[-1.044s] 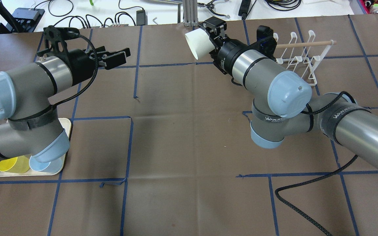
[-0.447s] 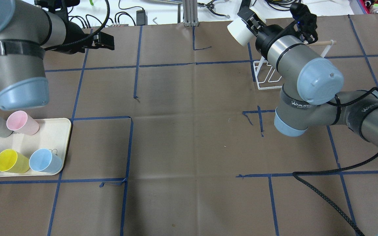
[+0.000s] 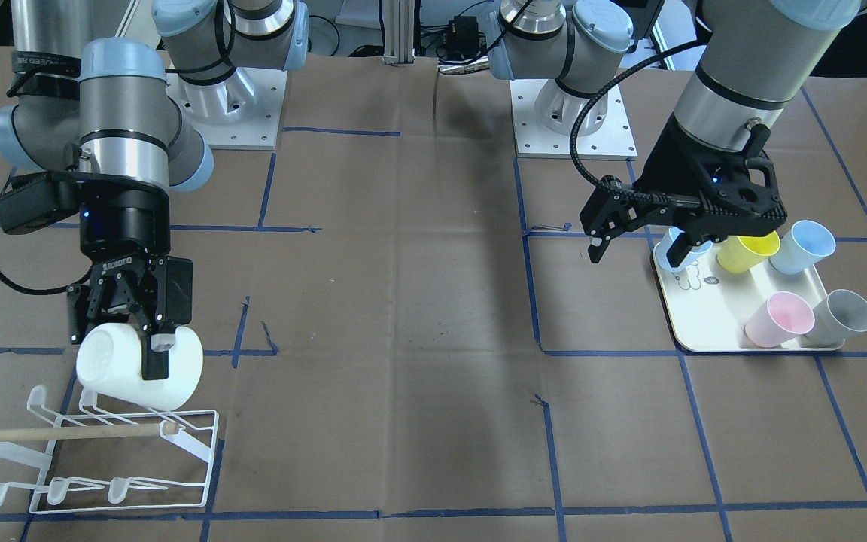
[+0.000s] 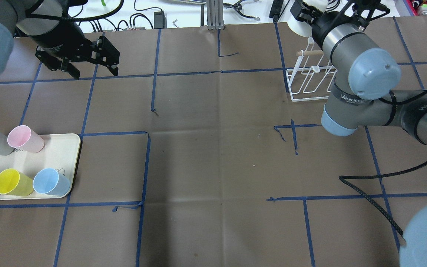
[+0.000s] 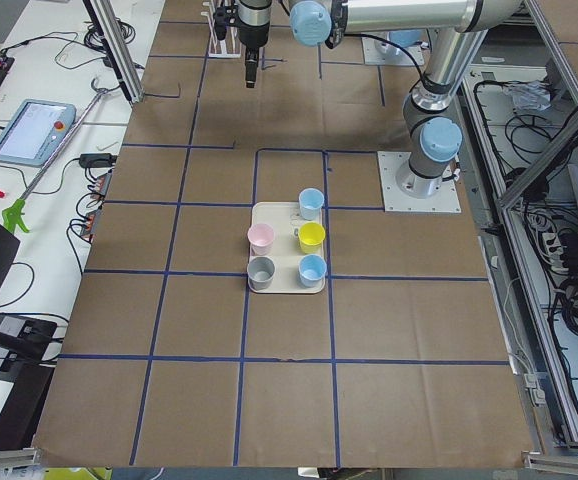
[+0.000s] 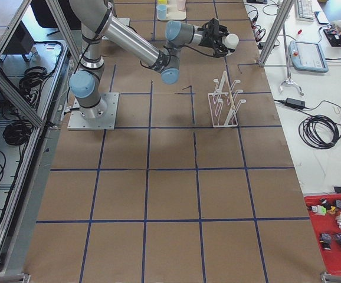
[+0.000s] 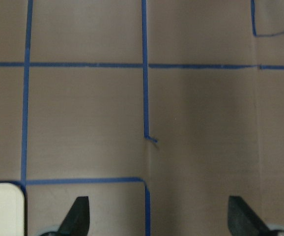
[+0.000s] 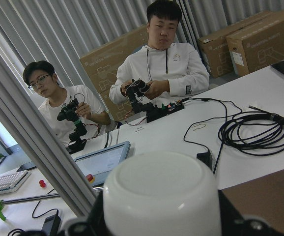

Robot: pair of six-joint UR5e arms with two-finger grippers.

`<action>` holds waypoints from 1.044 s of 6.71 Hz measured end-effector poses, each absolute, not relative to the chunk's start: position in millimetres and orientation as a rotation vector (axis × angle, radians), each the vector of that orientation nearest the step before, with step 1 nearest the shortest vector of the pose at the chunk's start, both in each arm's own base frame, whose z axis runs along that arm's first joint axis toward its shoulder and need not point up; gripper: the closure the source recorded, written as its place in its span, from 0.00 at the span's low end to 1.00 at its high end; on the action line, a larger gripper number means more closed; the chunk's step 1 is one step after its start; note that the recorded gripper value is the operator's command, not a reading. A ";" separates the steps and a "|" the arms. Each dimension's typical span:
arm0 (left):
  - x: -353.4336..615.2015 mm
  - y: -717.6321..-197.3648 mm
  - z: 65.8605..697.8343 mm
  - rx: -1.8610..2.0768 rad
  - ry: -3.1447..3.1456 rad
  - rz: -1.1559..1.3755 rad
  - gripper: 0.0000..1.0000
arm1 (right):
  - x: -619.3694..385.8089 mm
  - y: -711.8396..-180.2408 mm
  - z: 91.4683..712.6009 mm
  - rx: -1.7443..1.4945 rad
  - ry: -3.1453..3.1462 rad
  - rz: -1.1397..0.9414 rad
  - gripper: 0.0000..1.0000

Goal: Transfer IKEA cup to right arm and place on rack

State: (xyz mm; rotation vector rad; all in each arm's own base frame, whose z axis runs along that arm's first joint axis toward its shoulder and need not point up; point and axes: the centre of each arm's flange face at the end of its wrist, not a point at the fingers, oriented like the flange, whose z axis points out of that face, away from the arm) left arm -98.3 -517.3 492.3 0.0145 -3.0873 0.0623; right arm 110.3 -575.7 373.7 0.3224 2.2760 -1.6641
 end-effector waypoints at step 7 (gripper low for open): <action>24.3 -417.5 450.3 -0.032 -3.142 -0.254 0.02 | 59.5 -664.1 289.2 0.074 2.474 -1.788 0.90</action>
